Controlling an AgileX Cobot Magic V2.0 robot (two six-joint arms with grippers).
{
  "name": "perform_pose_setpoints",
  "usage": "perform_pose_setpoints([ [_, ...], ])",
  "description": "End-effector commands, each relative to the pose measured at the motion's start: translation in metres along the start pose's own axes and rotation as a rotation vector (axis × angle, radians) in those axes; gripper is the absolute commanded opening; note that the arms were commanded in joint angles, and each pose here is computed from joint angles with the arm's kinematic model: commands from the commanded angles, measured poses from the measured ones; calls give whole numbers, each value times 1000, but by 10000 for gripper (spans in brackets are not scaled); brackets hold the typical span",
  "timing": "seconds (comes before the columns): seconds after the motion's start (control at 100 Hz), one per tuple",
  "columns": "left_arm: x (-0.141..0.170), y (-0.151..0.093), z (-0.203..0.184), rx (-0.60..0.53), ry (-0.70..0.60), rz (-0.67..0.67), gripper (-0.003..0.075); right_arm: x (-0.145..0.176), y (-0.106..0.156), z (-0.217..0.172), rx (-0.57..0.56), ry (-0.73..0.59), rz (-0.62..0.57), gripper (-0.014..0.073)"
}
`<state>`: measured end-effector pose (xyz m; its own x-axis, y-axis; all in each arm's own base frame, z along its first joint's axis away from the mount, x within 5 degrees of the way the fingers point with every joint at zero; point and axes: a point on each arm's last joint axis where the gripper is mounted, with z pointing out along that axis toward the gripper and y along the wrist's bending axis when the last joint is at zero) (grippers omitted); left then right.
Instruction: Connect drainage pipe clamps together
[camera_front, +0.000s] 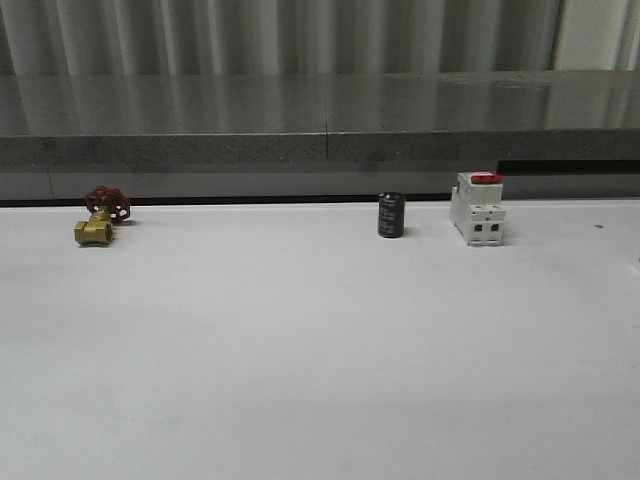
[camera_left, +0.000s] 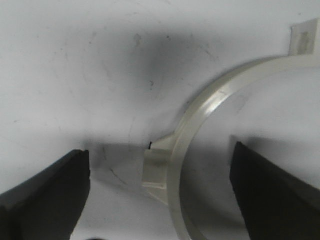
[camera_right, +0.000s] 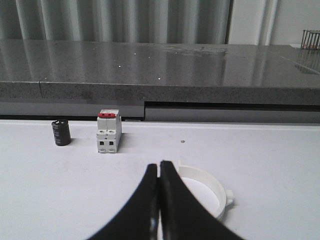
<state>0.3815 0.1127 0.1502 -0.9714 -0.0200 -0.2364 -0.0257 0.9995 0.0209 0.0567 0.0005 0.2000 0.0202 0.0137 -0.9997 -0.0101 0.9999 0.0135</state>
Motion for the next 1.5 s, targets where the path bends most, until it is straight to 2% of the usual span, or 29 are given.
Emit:
perform_pose_setpoints([
  [0.0,-11,3,-24,-18,-100,-9,566,-14,0,-3,0,-117,-2,-68],
  [0.17,-12,3,-24,-21,-108,-9,562,-14,0,-3,0,-117,-2,-68],
  [0.24,-12,3,-24,-21,-108,-9,518,-14,0,-3,0,-117,-2,-68],
  [0.34,-12,3,-24,-21,-108,-9,361,-14,0,-3,0,-117,-2,-68],
  [0.46,-12,3,-24,-21,-108,-9,115,-14,0,-3,0,-117,-2,-68],
  [0.55,-12,3,-24,-21,-108,-9,-14,-14,0,-3,0,-117,-2,-68],
  [0.82,-13,-8,-39,17,-118,-23,-21,-14,0,-3,0,-117,-2,-68],
  [0.98,-15,-43,-75,88,-166,-26,-20,-14,0,-3,0,-117,-2,-68],
  [1.19,-4,-119,-114,161,-222,-32,-21,-14,0,-3,0,-117,-2,-68],
  [1.49,18,-234,-114,198,-201,62,-20,-14,0,-3,0,-117,-2,-68],
])
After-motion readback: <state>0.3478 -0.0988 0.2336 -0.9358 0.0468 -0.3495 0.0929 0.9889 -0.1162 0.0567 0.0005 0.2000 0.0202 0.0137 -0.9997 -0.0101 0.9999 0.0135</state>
